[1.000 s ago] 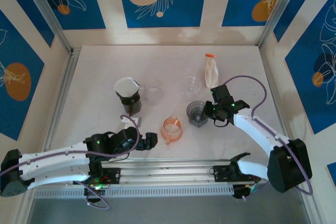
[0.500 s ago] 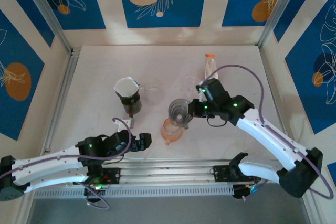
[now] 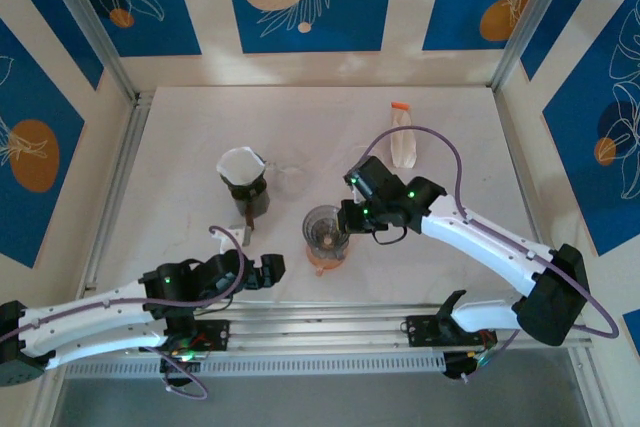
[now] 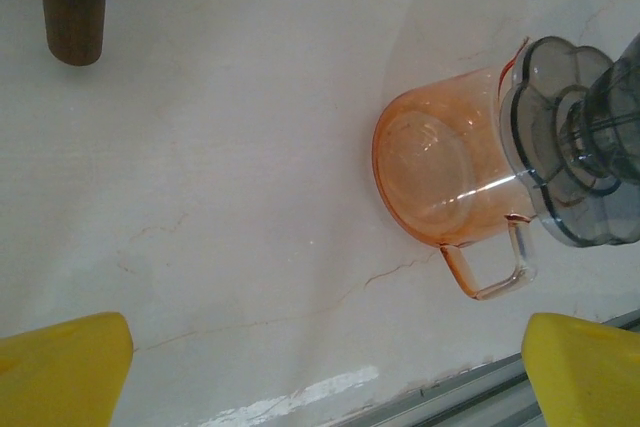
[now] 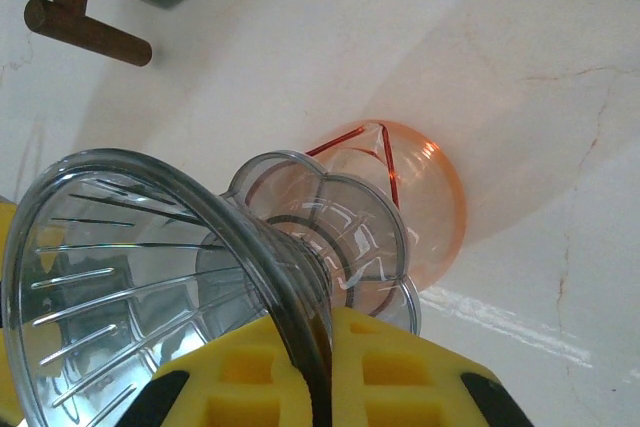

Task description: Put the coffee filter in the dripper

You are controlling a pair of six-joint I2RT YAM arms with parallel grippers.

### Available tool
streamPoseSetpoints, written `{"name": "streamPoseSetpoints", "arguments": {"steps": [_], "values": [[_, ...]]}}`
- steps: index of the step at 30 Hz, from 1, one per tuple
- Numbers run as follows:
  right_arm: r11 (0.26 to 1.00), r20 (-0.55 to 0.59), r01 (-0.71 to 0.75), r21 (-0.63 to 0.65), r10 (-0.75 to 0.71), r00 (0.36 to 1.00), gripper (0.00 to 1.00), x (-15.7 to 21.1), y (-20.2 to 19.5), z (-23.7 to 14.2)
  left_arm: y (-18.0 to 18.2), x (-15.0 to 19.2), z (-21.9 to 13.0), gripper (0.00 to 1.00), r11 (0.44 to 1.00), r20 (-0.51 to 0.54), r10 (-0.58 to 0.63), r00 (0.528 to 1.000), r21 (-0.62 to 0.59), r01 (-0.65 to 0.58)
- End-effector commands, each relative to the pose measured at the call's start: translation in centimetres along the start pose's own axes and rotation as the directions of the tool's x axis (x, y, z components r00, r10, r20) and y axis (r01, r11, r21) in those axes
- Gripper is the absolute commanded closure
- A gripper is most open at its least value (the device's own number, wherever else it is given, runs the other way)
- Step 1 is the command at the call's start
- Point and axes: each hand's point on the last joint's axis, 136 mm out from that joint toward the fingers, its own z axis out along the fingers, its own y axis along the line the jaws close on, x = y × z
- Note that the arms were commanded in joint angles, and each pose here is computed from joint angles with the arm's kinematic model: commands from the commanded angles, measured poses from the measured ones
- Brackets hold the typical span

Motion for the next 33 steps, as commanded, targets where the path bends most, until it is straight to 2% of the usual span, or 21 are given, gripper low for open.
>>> {"name": "streamPoseSetpoints", "arguments": {"steps": [1,10,16,25,26,30,33], "values": [[1.000,0.034,-0.001,-0.010,0.001,0.999,1.00,-1.2,0.5,-0.4,0.9,0.1,0.1,0.00,1.000,0.014,-0.013,1.000,-0.026,0.013],[0.999,0.012,-0.031,-0.011,0.031,0.999,0.99,-0.9,-0.2,0.4,1.0,0.1,0.2,0.00,1.000,0.015,-0.011,1.000,-0.028,0.011],[0.999,-0.002,-0.049,-0.016,0.049,0.999,0.86,-0.5,-0.4,0.7,1.0,0.1,0.2,0.00,1.000,0.016,-0.012,1.000,-0.028,0.012],[0.997,-0.022,-0.073,-0.009,0.073,0.997,0.80,0.2,-0.9,1.2,1.1,0.2,0.3,0.00,0.999,0.015,-0.015,1.000,-0.030,0.015],[0.997,-0.022,-0.074,-0.009,0.073,0.997,0.76,0.3,-0.9,1.2,1.1,0.2,0.3,0.00,0.999,0.014,-0.015,1.000,-0.031,0.016],[0.997,0.014,-0.075,-0.012,0.075,0.997,0.44,0.0,-1.0,0.4,1.0,0.2,0.3,0.00,0.999,0.016,-0.017,1.000,-0.028,0.018],[0.997,0.050,-0.073,-0.015,0.074,0.996,0.36,-0.4,-1.0,-0.6,1.0,0.2,0.4,0.00,0.999,0.019,-0.023,1.000,-0.026,0.024]]}}
